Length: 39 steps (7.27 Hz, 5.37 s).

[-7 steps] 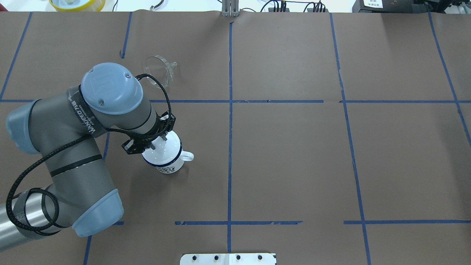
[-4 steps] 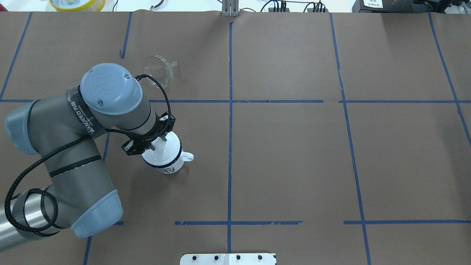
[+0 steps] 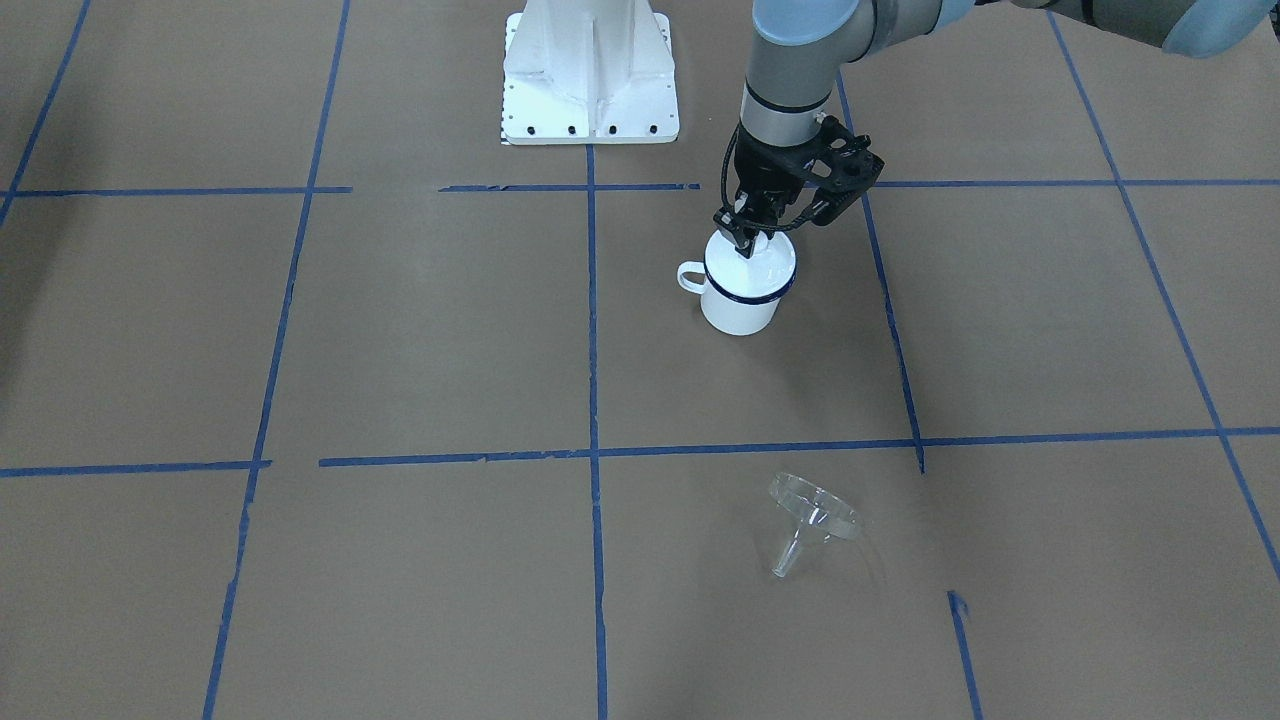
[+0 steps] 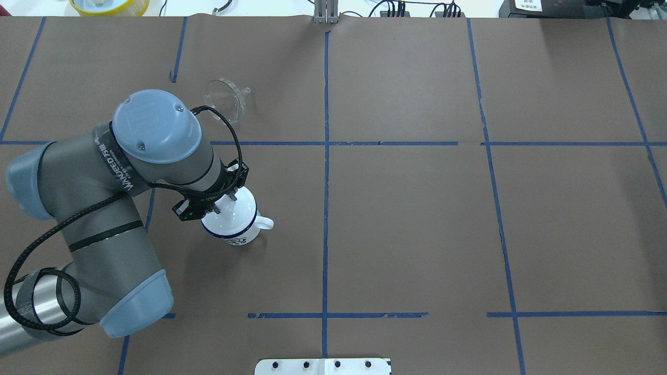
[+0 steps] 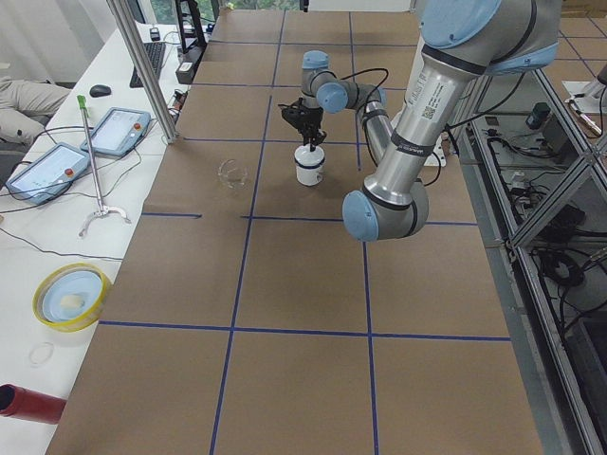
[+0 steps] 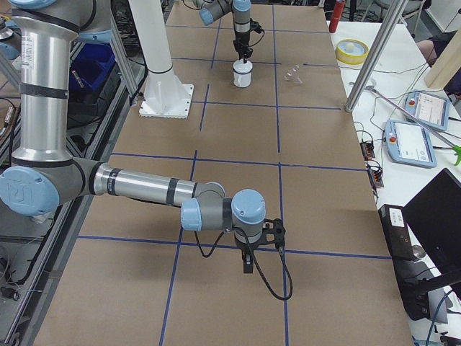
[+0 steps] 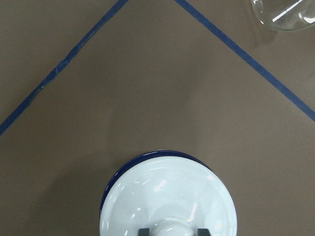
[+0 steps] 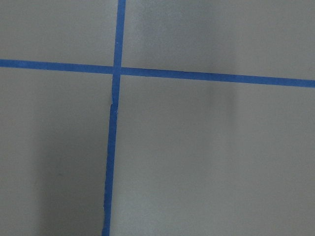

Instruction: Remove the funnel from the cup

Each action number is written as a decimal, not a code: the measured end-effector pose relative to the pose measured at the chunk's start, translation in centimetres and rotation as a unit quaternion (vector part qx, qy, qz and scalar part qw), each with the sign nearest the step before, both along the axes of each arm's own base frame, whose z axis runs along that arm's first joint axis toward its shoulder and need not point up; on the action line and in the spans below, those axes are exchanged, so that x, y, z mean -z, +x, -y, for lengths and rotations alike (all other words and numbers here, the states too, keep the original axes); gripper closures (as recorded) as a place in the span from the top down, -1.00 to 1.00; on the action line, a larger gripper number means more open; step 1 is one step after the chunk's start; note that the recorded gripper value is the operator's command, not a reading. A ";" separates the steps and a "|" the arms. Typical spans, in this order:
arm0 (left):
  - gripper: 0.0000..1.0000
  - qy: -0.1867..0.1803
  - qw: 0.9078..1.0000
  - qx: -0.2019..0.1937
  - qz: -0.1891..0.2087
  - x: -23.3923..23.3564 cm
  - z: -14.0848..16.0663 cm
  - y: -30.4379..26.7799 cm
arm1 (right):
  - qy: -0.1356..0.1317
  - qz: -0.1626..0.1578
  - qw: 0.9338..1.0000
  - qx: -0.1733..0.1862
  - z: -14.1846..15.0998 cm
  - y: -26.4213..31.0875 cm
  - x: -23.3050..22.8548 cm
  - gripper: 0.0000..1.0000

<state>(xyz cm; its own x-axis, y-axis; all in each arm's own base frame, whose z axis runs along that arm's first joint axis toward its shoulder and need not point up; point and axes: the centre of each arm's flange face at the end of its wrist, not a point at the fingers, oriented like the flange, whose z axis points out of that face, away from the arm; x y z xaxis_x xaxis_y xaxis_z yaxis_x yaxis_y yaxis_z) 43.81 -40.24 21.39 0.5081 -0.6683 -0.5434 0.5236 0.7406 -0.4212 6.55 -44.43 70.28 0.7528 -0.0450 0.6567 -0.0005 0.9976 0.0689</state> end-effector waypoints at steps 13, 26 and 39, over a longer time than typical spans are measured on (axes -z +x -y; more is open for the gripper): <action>1.00 -0.003 1.000 0.002 0.000 -0.5 -0.4 -0.2 | 0.000 0.000 1.000 0.000 0.0 0.0 0.0 1.00; 1.00 0.269 0.915 -0.290 0.085 -29.3 8.8 -49.2 | 0.000 0.000 1.000 0.000 0.0 0.0 0.0 1.00; 1.00 0.268 0.917 -0.294 0.004 -42.2 5.6 -54.6 | 0.000 0.000 1.000 0.000 0.0 0.0 0.0 1.00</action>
<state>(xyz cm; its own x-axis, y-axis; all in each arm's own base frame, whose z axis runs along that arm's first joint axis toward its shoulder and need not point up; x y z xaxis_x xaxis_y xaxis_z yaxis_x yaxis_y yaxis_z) -10.77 -45.83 63.54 0.7003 0.0847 -0.7089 -0.0308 0.9956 0.0885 6.56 -44.42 70.31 0.7533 -0.0446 0.6561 -0.0005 0.9977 0.0684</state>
